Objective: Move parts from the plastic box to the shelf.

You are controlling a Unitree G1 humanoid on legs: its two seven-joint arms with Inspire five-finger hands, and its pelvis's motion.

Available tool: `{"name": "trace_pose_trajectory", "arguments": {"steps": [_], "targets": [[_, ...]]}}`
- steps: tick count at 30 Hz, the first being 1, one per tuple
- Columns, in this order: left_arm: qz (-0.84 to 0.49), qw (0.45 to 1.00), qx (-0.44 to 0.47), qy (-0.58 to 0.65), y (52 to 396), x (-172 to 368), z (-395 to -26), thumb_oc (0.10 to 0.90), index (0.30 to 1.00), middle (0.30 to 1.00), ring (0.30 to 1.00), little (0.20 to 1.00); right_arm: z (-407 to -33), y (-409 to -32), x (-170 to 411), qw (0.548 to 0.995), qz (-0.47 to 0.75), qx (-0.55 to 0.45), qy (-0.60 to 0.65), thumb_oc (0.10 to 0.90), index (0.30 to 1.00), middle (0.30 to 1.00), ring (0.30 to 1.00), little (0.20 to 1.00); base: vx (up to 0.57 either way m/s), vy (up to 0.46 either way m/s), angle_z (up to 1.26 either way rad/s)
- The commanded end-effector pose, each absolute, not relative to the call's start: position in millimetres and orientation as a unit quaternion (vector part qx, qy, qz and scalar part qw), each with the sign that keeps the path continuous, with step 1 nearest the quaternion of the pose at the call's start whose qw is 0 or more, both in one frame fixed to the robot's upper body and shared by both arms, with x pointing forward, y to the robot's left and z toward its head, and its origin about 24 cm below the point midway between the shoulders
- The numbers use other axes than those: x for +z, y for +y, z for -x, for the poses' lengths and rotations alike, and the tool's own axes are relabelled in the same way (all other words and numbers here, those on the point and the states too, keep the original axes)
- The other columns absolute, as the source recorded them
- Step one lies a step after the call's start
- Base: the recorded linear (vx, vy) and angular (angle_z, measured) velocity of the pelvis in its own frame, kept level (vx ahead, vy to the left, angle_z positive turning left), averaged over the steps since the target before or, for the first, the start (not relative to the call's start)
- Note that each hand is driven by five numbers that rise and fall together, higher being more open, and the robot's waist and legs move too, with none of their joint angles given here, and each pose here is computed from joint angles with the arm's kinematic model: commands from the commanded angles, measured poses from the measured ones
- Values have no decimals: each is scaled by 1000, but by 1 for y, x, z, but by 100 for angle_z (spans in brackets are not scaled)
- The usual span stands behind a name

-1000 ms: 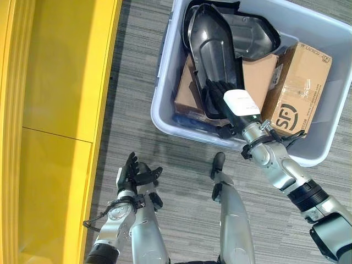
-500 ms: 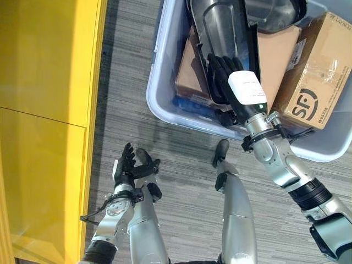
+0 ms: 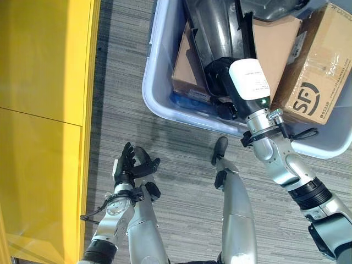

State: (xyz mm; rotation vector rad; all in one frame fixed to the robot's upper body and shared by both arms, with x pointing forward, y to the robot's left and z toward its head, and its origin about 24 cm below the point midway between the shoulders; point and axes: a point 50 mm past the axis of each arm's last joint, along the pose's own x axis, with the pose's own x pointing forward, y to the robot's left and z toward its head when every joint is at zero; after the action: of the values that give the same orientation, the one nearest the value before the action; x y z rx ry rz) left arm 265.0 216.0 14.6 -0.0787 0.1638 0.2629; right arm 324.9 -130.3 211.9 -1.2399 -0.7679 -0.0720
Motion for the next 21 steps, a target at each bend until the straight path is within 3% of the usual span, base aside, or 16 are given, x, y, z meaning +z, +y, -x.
{"name": "trace_pose_trajectory", "arguments": {"steps": [1,21], "targets": [[58,989,132,45,217,25,-256,900,1000,1000,1000,1000,-325,-141,201,751,578,-19,-319,400,300,300,300,300,0,0,0],[58,992,87,67,203,14,-258,900,1000,1000,1000,1000,-325,-162,188,754,596,-6,-277,400,300,300,300,300,5,2,2]]}}
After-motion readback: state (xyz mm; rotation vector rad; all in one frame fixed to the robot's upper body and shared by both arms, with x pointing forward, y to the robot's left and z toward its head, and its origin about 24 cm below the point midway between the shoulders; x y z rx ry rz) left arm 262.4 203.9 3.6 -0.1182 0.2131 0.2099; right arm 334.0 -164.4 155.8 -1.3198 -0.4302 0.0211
